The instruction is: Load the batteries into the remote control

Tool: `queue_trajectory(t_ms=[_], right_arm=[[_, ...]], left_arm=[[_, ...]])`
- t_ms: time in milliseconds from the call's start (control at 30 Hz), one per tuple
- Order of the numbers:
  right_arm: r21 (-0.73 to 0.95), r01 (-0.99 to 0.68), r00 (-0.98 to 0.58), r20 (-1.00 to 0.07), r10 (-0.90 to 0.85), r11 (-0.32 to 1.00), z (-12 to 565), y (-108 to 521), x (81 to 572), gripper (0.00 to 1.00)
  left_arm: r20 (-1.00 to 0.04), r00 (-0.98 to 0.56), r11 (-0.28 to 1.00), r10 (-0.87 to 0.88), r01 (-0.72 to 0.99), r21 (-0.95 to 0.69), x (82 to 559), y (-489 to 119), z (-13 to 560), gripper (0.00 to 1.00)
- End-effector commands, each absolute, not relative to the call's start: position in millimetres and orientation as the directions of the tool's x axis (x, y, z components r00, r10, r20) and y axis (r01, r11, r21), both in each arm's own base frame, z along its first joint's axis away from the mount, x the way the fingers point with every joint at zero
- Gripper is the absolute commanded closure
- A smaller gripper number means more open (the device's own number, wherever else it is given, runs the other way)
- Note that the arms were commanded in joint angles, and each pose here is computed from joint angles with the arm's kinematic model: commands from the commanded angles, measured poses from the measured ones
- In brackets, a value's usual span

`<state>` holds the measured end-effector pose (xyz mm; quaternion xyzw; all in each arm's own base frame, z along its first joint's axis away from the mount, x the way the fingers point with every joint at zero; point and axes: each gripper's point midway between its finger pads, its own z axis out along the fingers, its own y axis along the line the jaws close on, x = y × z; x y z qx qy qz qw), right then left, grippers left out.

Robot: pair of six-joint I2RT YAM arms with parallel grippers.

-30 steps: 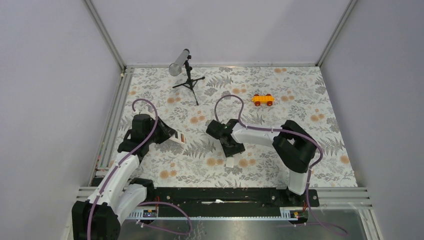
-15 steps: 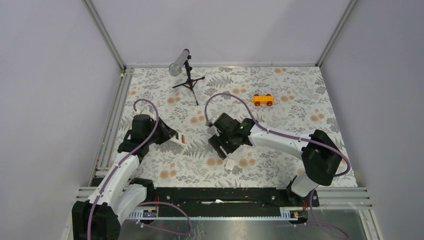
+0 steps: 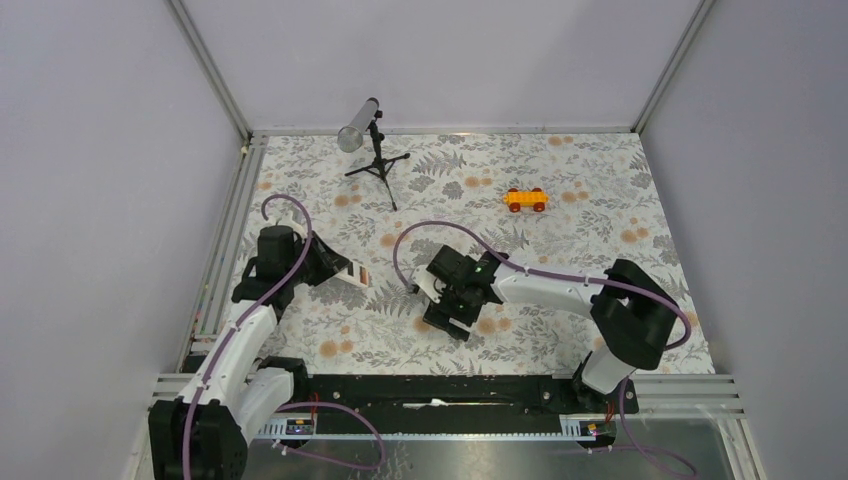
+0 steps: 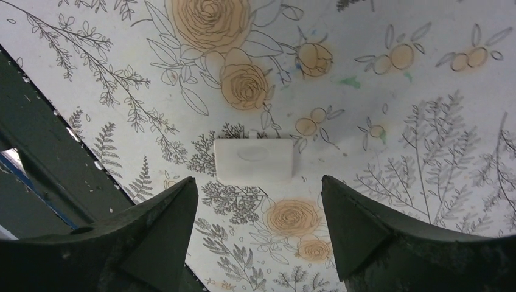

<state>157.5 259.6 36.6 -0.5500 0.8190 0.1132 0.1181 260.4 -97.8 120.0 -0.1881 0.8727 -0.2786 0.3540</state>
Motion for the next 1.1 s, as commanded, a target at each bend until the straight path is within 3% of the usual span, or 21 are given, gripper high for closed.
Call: queue_trajectory(t_ms=[0, 400, 667, 867, 1067], right_arm=[[0.049, -0.955, -0.293, -0.283, -0.913, 0.291, 18.6, 262.8, 145.6, 0.19], [-0.060, -0.942, -0.312, -0.215, -0.926, 0.331, 3.2, 246.2, 156.5, 0.20], [-0.042, -0.943, -0.315, -0.199, -0.928, 0.329, 3.5, 242.8, 151.4, 0.49], [-0.062, -0.936, -0.320, -0.260, -0.911, 0.346, 11.8, 247.2, 155.7, 0.61], [-0.088, -0.922, -0.303, -0.439, -0.846, 0.376, 47.1, 261.4, 163.5, 0.62]], left_arm=[[-0.558, -0.646, 0.765, -0.521, -0.064, -0.641, 273.9, -99.3, 145.4, 1.00], [-0.545, -0.652, 0.757, -0.527, -0.069, -0.650, 275.5, -98.5, 143.2, 1.00], [-0.537, -0.668, 0.749, -0.515, -0.046, -0.661, 274.2, -103.3, 143.3, 1.00], [-0.489, -0.708, 0.680, -0.510, 0.016, -0.733, 270.1, -123.6, 144.7, 1.00], [-0.463, -0.769, 0.621, -0.441, 0.111, -0.776, 256.3, -171.1, 138.1, 1.00]])
